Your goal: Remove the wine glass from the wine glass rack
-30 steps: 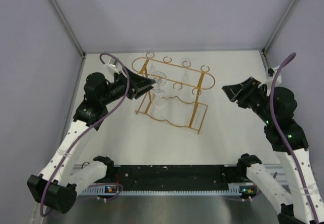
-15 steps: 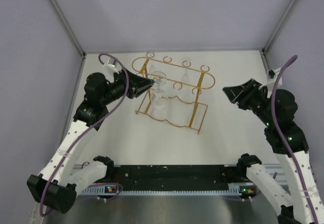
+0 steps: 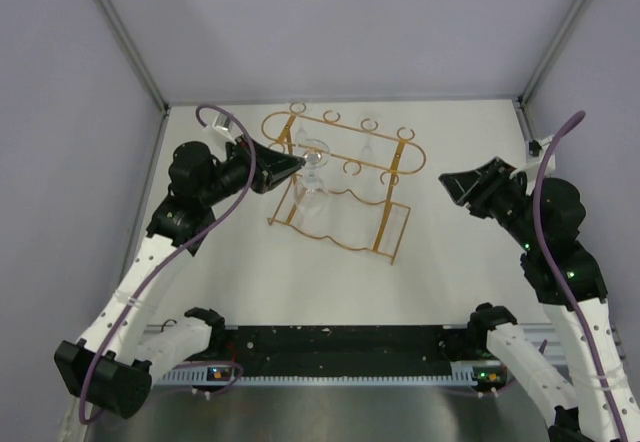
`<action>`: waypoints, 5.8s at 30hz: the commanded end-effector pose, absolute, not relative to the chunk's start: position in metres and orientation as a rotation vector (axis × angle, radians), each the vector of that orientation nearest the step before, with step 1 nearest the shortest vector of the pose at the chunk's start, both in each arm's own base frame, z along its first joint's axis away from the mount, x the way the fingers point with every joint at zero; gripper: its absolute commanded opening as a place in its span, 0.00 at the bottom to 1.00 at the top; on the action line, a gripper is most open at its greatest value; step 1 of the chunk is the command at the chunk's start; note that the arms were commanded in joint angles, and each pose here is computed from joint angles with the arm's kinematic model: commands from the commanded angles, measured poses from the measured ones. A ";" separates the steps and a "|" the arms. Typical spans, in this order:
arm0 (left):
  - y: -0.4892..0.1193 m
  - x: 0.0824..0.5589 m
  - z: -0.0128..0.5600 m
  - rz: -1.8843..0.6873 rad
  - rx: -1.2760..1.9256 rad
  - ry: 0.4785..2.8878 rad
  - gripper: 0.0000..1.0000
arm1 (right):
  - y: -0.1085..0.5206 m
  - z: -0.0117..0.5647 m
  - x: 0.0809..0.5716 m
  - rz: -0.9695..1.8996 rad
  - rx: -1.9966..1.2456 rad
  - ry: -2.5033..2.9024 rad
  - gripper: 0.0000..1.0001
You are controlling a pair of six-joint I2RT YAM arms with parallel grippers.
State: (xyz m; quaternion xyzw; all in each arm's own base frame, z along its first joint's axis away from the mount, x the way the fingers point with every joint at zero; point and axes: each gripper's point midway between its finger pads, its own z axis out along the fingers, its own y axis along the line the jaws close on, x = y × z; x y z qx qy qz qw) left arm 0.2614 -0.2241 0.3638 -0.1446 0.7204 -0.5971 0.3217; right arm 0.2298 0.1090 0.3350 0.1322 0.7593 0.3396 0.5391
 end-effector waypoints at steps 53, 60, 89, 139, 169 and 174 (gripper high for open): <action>-0.217 0.216 0.420 -1.663 -0.261 1.825 0.00 | 0.112 0.351 0.219 0.887 0.325 1.733 0.46; -0.217 0.214 0.429 -1.678 -0.247 1.801 0.00 | 0.113 0.353 0.218 0.895 0.326 1.729 0.46; -0.212 0.193 0.447 -1.711 -0.205 1.752 0.00 | 0.118 0.349 0.217 0.923 0.319 1.762 0.43; -0.196 0.056 0.524 -1.677 0.572 1.395 0.00 | 0.195 0.405 0.117 1.658 -0.170 1.789 0.55; -0.205 0.068 0.528 -1.359 1.008 0.942 0.00 | 0.280 0.491 0.121 1.956 -0.260 1.617 0.59; -0.212 0.091 0.516 -1.332 0.996 0.977 0.00 | 0.286 0.498 0.118 1.970 -0.274 1.592 0.59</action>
